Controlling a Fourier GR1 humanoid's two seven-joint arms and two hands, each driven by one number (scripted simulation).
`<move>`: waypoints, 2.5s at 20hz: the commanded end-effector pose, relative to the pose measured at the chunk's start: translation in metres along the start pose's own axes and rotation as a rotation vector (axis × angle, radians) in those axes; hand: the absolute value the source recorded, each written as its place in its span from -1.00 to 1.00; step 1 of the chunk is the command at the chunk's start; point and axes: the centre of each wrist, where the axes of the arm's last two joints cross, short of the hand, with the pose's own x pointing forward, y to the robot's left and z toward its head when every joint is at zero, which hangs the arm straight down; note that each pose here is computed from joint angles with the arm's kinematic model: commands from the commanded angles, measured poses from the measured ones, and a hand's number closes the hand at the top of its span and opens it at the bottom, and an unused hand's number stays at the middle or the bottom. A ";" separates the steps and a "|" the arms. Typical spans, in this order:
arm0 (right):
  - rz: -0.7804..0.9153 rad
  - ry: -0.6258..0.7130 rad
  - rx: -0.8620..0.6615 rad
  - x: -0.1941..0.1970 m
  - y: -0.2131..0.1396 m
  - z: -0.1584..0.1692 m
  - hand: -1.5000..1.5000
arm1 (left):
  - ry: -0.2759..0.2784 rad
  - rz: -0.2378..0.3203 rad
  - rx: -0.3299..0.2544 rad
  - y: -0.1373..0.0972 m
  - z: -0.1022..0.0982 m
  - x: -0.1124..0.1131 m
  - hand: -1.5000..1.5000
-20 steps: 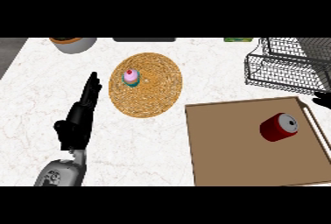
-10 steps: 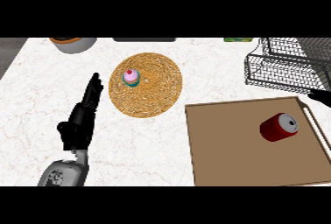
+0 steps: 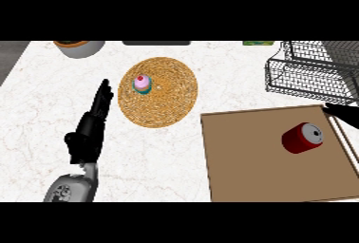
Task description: Pick the can from the tray and place it in the tiered basket
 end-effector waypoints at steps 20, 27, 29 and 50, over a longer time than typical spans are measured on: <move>-0.043 0.000 0.061 0.010 0.039 -0.038 -1.00 | -0.007 0.010 0.025 0.017 -0.012 -0.014 0.00; -0.044 0.007 0.076 0.013 0.027 -0.049 -1.00 | 0.005 -0.005 -0.021 0.013 0.006 -0.002 0.00; -0.038 0.003 0.074 0.016 0.027 -0.048 -1.00 | -0.002 -0.011 -0.004 0.004 0.002 0.003 0.00; 0.043 -0.058 -0.151 0.023 0.083 -0.079 1.00 | 0.013 0.014 0.016 0.003 0.022 -0.001 0.00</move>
